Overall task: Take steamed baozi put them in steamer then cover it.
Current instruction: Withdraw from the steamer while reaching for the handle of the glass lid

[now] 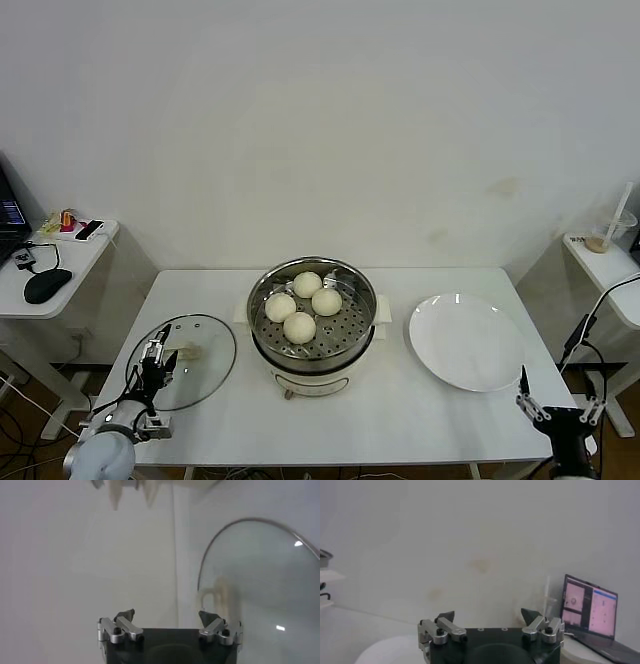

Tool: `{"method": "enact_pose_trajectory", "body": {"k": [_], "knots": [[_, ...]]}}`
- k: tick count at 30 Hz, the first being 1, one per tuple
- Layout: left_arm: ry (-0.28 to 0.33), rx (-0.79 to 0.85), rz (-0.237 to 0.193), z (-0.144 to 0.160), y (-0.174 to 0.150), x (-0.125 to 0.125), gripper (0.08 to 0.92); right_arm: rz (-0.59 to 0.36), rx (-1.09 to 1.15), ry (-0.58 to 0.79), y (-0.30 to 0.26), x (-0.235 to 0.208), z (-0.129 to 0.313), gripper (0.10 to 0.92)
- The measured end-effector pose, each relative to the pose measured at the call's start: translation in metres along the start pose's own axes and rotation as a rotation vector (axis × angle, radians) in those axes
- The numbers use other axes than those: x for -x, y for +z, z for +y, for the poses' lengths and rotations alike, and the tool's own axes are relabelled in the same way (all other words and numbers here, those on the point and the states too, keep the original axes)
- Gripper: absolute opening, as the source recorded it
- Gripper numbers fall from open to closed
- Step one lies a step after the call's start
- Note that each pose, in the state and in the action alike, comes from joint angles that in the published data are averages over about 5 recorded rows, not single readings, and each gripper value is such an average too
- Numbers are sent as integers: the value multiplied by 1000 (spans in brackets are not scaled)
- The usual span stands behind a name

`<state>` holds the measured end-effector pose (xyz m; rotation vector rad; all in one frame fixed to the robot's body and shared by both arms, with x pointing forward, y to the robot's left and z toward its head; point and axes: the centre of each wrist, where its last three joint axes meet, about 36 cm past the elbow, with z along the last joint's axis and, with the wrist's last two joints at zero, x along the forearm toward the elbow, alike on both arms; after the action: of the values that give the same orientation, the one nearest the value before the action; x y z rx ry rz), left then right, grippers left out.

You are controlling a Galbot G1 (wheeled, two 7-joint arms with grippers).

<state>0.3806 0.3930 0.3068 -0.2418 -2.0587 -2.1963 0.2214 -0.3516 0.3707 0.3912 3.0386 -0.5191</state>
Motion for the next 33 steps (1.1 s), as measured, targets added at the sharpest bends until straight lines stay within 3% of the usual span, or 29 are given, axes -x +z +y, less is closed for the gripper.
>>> {"method": "enact_pose_trajectory", "body": {"k": [21, 33], "knots": [[14, 17, 29, -3, 5, 40, 811, 6, -21, 2, 3, -10, 0, 823], [32, 10, 35, -10, 6, 41, 498, 5, -9, -15, 0, -12, 7, 823]]}}
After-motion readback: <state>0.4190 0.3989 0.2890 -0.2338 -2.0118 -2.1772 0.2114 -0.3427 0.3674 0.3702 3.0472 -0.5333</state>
